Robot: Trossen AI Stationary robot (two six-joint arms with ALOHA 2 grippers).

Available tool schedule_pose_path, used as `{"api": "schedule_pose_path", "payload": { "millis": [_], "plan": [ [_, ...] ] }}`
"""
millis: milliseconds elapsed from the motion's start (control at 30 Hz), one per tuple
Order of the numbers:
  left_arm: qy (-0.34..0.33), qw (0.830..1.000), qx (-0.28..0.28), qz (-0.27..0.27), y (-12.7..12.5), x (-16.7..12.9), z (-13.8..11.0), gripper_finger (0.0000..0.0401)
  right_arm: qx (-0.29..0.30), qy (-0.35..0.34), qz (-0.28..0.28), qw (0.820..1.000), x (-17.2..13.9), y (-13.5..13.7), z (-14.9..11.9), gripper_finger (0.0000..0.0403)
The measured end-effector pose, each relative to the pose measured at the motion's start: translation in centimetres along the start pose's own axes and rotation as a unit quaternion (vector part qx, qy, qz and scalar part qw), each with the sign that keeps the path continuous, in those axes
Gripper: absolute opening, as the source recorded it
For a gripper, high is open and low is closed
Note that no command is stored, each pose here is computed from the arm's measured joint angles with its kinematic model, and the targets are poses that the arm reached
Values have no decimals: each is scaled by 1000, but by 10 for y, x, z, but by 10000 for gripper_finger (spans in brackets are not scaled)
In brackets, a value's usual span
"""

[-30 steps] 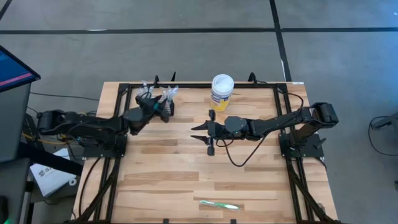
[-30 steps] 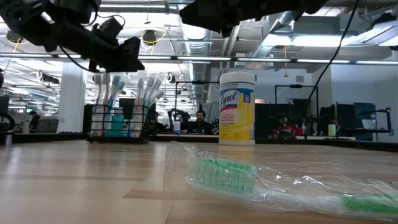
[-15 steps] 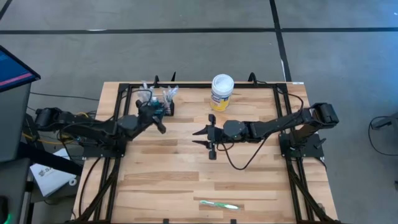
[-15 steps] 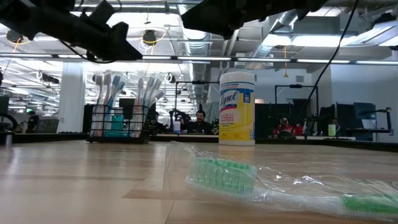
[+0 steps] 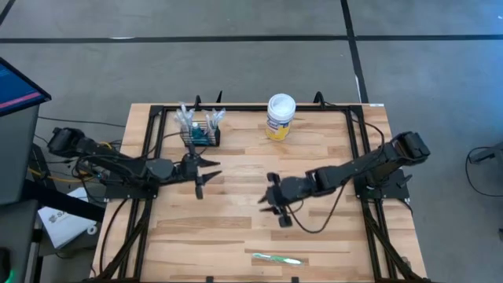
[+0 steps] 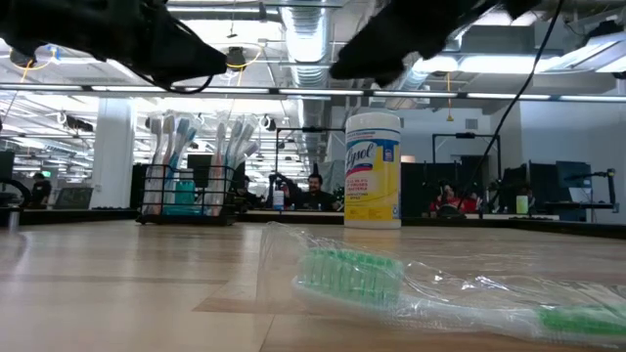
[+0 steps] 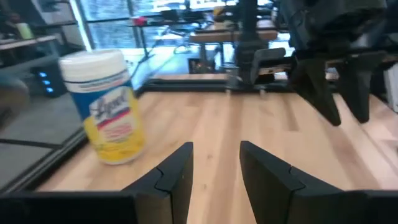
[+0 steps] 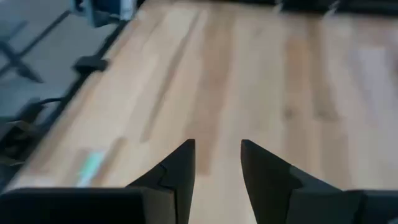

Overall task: Pick & Place toothbrushing station
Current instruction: Put the green toothbrush into the mesh organizer

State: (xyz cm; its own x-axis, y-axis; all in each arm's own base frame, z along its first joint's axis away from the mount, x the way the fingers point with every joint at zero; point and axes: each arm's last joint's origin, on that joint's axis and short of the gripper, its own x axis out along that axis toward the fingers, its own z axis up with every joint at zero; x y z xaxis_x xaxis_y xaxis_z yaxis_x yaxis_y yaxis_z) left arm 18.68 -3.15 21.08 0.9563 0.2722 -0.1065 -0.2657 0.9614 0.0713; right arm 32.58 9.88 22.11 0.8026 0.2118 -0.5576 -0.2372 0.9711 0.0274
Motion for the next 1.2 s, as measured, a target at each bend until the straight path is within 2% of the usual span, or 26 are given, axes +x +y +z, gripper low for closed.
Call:
{"api": "schedule_pose_path", "payload": {
  "millis": [100, 267, 433, 700, 867, 967, 1200],
  "plan": [
    [2, 1000, 2, -10, -3, 0, -1, 125, 24, 22, 26, 999, -1, 20, -5, 120],
    [3, 1000, 2, -9, -3, 1, -1, 122, 28, 46, 60, 997, -5, 52, -13, 120],
    [2, 1000, 2, -9, -3, 1, -1, 121, 20, 44, 65, 997, -9, 74, -16, 118],
    [-3, 1000, -1, -9, -3, 1, 0, 121, 22, 62, 77, 995, 20, 92, -37, 102],
    [-3, 1000, -9, -9, -3, 1, 0, 121, 33, 72, 83, 993, 38, 101, -40, 97],
    [-3, 1000, -9, -9, -3, 1, 0, 121, 31, 101, 104, 989, 54, 106, -49, 97],
    [-2, 1000, -8, -9, -3, 1, 0, 121, 33, 123, 148, 981, 79, 116, -50, 97]
  ]
}}
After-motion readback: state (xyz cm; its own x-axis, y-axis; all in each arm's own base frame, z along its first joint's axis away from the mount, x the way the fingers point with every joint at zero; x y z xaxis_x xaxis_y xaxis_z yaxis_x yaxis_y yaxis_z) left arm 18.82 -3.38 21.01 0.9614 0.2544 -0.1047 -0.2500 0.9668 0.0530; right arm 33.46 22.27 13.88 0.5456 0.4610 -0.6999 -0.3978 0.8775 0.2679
